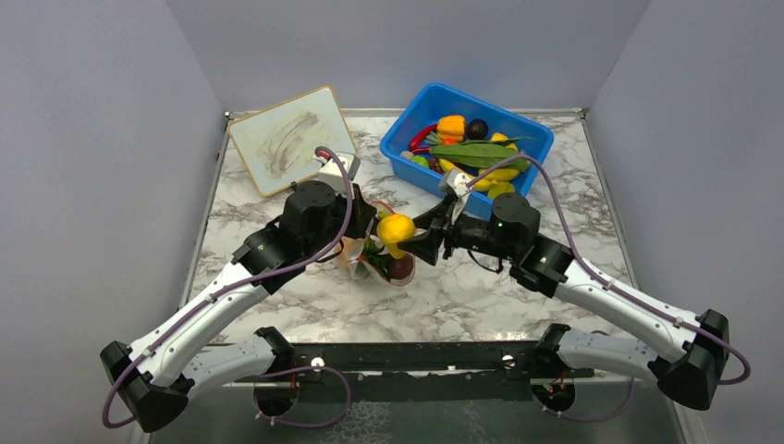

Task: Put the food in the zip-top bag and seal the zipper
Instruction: Place the fake fruit in the zipper food storage bag.

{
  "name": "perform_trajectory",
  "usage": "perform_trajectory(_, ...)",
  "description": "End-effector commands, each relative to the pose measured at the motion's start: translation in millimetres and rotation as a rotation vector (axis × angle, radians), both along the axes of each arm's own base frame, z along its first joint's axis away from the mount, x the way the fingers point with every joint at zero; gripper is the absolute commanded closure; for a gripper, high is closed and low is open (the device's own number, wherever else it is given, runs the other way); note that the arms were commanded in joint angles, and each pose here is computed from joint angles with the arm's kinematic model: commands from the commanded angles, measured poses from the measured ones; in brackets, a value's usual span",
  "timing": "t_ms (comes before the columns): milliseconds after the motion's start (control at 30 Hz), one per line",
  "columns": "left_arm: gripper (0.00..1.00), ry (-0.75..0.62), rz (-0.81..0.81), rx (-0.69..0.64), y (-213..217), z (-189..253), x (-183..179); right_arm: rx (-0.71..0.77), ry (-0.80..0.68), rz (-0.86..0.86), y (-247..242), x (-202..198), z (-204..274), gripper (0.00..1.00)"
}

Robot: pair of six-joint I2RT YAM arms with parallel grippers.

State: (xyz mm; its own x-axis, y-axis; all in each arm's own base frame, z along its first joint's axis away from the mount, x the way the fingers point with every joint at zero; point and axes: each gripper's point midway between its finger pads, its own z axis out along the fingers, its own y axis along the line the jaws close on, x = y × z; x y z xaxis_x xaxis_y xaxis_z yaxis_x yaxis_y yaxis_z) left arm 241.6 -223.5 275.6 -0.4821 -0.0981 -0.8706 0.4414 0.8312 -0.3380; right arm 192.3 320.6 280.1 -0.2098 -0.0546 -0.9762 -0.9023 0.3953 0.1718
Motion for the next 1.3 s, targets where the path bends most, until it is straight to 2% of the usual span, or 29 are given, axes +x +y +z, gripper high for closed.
perform_trajectory(0, 1.0, -0.032, -0.036, -0.076, -5.8, 25.5, -5.0, -0.026, -0.073, -0.053, 3.8, 11.4, -3.4, 0.66)
perform_trajectory(433, 1.0, -0.043, -0.113, -0.153, -12.4, 31.5, -21.6, -0.125, -0.111, -0.092, 24.0, 17.3, -30.9, 0.65)
perform_trajectory(800, 1.0, -0.035, -0.165, -0.202, -18.0, 32.3, -32.7, -0.144, -0.102, -0.153, 28.7, 27.9, -40.0, 0.65)
perform_trajectory(1000, 1.0, -0.034, -0.17, -0.213, -18.4, 32.1, -34.3, -0.137, -0.049, -0.16, 37.4, 29.7, -51.4, 0.64)
perform_trajectory(1267, 1.0, -0.016, -0.183, -0.224, -21.8, 23.6, -36.0, -0.005, 0.109, -0.148, 52.2, 19.5, -63.2, 0.62)
